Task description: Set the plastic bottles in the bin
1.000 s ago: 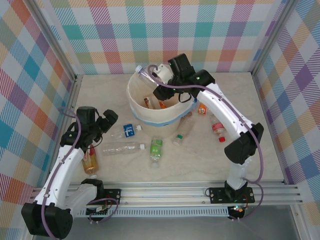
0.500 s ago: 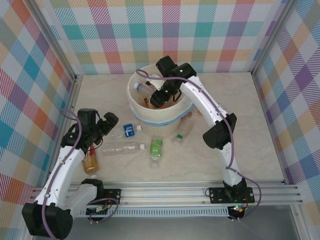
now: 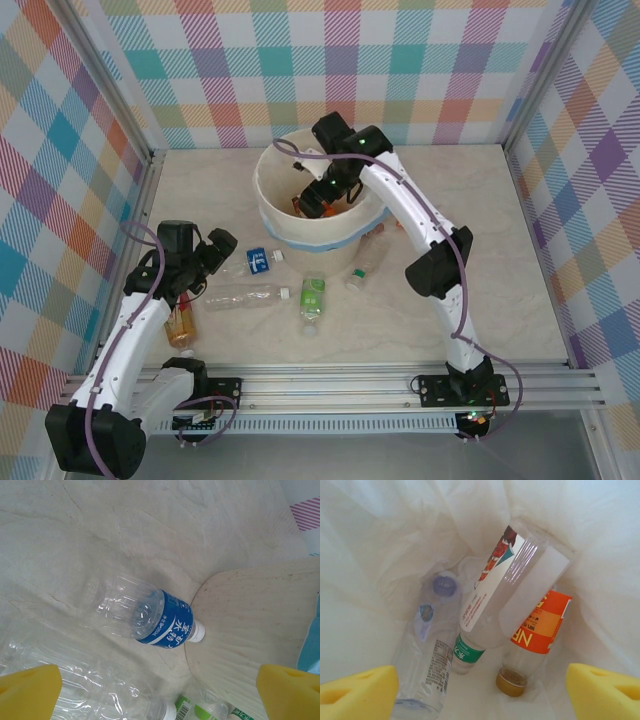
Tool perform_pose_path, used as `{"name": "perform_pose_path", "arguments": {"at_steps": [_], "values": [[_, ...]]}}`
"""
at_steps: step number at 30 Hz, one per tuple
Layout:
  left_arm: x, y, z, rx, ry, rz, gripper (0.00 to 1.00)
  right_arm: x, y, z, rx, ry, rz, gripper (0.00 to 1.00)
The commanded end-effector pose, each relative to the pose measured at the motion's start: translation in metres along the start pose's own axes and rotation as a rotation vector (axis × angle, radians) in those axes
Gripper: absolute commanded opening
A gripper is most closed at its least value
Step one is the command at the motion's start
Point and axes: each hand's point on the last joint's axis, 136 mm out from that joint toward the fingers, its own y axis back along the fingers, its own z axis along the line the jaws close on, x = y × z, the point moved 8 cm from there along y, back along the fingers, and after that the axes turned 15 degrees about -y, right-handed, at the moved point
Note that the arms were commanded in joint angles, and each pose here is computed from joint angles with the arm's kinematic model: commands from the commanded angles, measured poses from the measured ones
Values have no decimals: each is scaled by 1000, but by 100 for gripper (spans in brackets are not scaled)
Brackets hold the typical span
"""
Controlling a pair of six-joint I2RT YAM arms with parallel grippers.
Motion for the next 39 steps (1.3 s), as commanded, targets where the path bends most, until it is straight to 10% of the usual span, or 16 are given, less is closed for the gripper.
{"name": "perform_pose_path", "arguments": {"at_steps": [1, 26, 39], "values": [[2, -1, 6, -20, 27, 12, 100, -9, 44, 7, 2, -17, -139, 91], [51, 2, 37, -95, 165, 90, 100, 57, 153, 28, -228, -284, -867, 100], [92, -37, 45, -102, 422, 169, 100, 102, 153, 40, -405, -223, -962, 100]]}}
